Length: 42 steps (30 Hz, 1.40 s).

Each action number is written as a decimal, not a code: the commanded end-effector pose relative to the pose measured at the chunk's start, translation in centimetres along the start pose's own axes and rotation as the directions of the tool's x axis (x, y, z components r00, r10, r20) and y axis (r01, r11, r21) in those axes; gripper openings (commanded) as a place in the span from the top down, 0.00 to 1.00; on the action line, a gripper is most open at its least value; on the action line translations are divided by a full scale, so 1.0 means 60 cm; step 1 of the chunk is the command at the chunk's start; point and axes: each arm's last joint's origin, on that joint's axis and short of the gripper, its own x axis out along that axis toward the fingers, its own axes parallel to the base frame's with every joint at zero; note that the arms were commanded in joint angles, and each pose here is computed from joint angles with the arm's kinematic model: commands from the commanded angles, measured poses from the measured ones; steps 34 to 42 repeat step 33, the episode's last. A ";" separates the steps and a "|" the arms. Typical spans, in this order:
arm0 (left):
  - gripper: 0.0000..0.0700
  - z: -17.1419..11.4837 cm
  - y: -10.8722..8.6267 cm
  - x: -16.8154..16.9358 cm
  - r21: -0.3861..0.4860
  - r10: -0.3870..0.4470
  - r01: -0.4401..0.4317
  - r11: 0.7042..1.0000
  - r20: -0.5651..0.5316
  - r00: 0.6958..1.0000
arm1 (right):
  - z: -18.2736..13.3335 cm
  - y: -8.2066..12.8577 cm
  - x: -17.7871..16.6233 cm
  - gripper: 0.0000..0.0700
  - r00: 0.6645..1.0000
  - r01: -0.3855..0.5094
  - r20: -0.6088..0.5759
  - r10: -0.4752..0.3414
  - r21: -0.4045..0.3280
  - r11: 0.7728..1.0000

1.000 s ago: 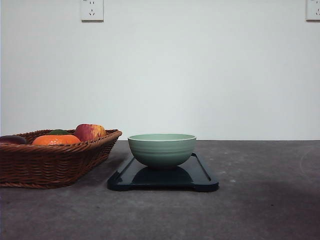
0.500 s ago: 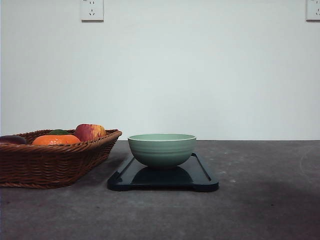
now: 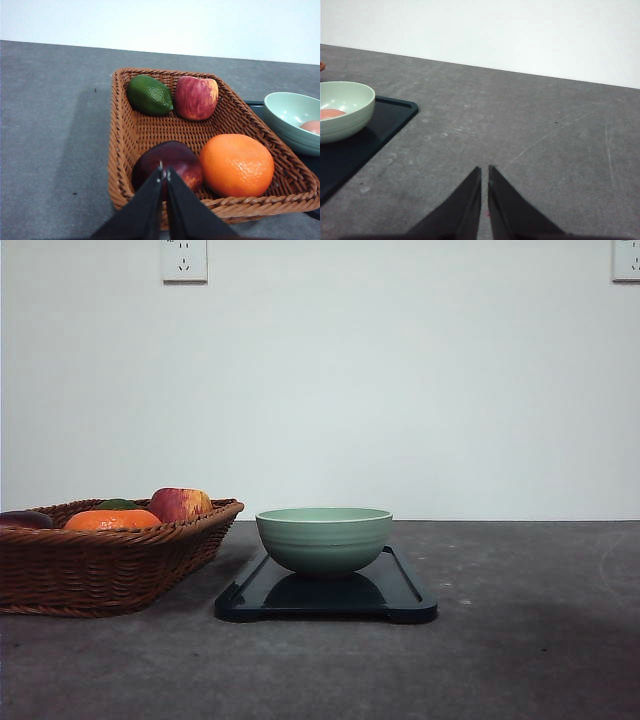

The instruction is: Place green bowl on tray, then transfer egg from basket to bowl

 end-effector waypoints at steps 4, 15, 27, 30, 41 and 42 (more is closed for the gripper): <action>1.00 -0.011 0.002 0.003 -0.006 0.005 -0.005 1.000 -0.024 1.000 | -0.001 0.000 0.001 0.98 1.000 0.003 0.007 -0.003 0.009 1.000; 1.00 -0.011 0.002 0.003 -0.006 0.005 -0.005 1.000 -0.024 1.000 | -0.001 0.000 0.001 0.98 1.000 0.003 0.007 -0.003 0.009 1.000; 1.00 -0.011 0.002 0.003 -0.006 0.005 -0.005 1.000 -0.024 1.000 | -0.001 0.000 0.001 0.98 1.000 0.003 0.007 -0.003 0.009 1.000; 1.00 -0.011 0.002 0.003 -0.006 0.005 -0.005 1.000 -0.024 1.000 | -0.001 0.000 0.001 0.98 1.000 0.003 0.007 -0.003 0.009 1.000; 1.00 -0.011 0.002 0.003 -0.006 0.005 -0.005 1.000 -0.024 1.000 | -0.001 0.000 0.001 0.98 1.000 0.003 0.007 -0.003 0.009 1.000; 1.00 -0.011 0.002 0.003 -0.006 0.005 -0.005 1.000 -0.024 1.000 | -0.001 0.000 0.001 0.98 1.000 0.003 0.007 -0.003 0.009 1.000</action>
